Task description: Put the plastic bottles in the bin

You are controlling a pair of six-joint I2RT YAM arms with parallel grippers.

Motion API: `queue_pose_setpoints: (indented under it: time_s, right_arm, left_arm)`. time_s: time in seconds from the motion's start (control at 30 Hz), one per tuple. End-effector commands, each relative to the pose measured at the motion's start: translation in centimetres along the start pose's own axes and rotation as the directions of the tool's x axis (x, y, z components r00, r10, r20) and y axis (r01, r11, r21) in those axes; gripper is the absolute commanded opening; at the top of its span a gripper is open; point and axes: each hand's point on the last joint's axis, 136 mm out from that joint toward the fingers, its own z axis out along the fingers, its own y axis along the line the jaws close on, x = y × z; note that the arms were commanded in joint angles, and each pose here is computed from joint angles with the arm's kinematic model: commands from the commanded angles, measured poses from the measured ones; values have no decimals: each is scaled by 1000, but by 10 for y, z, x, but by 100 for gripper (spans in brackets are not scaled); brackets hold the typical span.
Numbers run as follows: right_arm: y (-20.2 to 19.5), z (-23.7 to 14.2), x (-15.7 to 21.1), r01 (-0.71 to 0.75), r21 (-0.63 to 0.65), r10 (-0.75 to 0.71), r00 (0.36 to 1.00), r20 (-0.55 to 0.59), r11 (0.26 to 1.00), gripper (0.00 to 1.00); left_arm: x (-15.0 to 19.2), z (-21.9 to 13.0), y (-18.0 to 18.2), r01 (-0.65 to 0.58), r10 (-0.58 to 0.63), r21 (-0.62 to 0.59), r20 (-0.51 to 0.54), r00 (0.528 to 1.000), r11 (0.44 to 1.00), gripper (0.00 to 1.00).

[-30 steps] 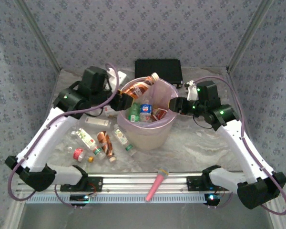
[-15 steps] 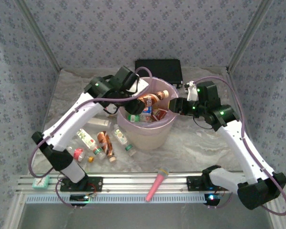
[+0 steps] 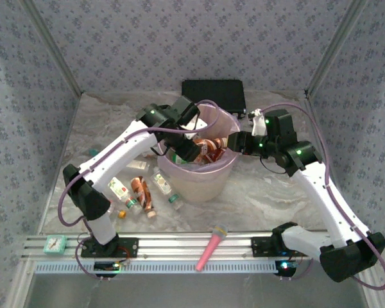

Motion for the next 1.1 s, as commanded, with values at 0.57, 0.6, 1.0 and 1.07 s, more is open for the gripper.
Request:
queue_pose_setpoints:
  time_s: [0.57, 0.6, 1.0, 1.07]
  right_arm:
    - [-2, -5, 8, 21, 17, -20, 1000, -23, 1000, 45]
    - [-2, -5, 8, 20, 17, -19, 1000, -23, 1000, 45]
    - [-3, -5, 9, 23, 23, -23, 999, -25, 999, 45]
    - [-3, -4, 9, 22, 19, -22, 999, -26, 1000, 45]
  left_arm:
    - [-29, -60, -21, -43, 24, 98, 189, 982, 994, 100]
    - [-32, -68, -22, -51, 27, 105, 221, 975, 993, 100]
    - [1, -153, 59, 298, -298, 68, 429, 853, 952, 99]
    - [20, -152, 75, 399, -398, 98, 446, 801, 912, 99]
